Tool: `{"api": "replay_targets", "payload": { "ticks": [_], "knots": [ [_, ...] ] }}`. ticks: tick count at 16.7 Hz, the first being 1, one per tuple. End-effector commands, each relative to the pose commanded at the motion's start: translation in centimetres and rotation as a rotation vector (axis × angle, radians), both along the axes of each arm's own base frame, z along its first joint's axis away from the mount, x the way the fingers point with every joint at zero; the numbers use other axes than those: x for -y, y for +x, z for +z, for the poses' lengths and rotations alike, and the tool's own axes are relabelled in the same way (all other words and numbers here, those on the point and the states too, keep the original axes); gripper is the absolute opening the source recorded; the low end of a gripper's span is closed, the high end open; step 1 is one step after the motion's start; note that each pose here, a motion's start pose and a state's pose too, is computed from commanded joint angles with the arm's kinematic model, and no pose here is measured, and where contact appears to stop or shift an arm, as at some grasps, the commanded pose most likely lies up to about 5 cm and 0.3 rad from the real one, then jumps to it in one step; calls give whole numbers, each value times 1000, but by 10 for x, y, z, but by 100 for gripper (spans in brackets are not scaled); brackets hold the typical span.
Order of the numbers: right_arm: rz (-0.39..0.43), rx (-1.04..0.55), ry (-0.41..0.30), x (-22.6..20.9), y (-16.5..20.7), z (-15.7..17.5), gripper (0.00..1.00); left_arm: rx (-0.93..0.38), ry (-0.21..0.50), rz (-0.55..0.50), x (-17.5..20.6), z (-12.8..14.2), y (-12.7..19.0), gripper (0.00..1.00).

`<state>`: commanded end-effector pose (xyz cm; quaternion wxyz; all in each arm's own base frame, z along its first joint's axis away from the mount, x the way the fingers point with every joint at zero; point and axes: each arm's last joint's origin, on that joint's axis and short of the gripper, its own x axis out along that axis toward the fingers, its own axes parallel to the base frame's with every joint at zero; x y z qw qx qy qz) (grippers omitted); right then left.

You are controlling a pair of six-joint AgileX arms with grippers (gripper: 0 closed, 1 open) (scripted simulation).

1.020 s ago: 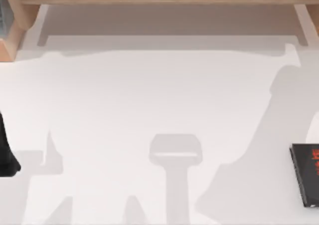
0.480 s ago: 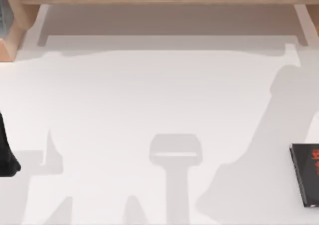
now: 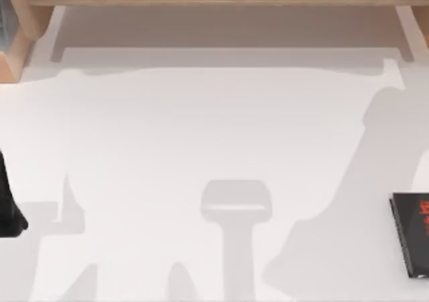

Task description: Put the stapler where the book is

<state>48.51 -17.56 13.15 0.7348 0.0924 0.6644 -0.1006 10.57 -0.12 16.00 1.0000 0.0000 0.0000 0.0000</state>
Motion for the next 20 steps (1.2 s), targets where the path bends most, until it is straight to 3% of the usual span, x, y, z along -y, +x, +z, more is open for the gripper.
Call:
{"api": "replay_targets", "payload": {
  "ticks": [7, 12, 15, 20],
  "knots": [
    [-3, 2, -1, 1, 0, 1, 0, 0, 0, 0, 0, 0, 0, 100],
    [-6, 29, 2, 4, -11, 22, 0, 0, 0, 0, 0, 0, 0, 100],
    [-2, 86, -9, 2, -22, 46, 0, 0, 0, 0, 0, 0, 0, 100],
    [48, 267, -73, -27, -45, 113, 0, 0, 0, 0, 0, 0, 0, 100]
  ]
}}
